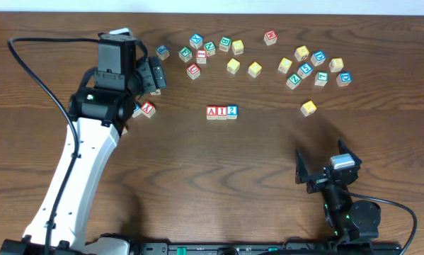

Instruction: Spell out AI2

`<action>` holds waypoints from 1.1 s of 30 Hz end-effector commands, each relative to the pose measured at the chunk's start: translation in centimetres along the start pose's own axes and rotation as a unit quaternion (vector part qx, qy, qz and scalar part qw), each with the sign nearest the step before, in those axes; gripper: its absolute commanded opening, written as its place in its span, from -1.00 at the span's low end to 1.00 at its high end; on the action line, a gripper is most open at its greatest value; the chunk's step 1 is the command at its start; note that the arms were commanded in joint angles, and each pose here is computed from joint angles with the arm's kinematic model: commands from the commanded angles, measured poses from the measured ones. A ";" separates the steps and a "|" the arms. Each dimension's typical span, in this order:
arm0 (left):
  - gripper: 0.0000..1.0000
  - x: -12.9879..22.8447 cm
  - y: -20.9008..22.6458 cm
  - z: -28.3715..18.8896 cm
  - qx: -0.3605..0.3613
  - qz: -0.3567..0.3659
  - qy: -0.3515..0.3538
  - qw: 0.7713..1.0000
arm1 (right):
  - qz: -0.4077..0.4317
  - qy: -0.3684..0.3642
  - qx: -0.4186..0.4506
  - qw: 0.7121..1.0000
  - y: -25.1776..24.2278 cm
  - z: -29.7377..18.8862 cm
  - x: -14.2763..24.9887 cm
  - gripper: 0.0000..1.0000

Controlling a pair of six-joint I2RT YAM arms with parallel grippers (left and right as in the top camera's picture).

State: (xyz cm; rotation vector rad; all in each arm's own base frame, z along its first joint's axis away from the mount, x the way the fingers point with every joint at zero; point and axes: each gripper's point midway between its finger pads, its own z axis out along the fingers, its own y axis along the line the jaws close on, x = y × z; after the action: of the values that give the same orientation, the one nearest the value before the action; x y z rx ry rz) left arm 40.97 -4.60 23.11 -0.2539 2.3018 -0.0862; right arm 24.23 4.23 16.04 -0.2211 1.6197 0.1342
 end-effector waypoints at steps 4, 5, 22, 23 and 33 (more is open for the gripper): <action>0.93 1.2 0.8 -0.6 0.024 0.075 -0.054 0.995 | 0.006 -0.001 -0.001 1.000 0.0 0.0 0.0 0.99; 0.93 1.6 1.1 -0.8 0.030 0.080 -0.061 0.994 | 0.006 -0.001 -0.001 1.000 0.0 0.0 0.0 0.99; 0.93 12.6 9.3 -5.8 0.012 0.037 -0.182 0.983 | 0.006 -0.001 -0.001 1.000 0.0 0.0 0.0 0.99; 0.93 13.1 9.6 -5.8 0.010 0.035 -0.192 0.981 | 0.006 -0.001 -0.001 1.000 0.0 0.0 0.0 0.99; 0.93 16.2 10.4 -5.6 0.008 0.046 -0.257 0.965 | 0.006 -0.001 -0.001 1.000 0.0 0.0 0.0 0.98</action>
State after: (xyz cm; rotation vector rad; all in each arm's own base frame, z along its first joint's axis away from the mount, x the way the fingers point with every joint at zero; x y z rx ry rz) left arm 24.64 2.09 13.89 -0.1758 1.8135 -0.0168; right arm 24.23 4.23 16.05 -0.2211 1.6194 0.1341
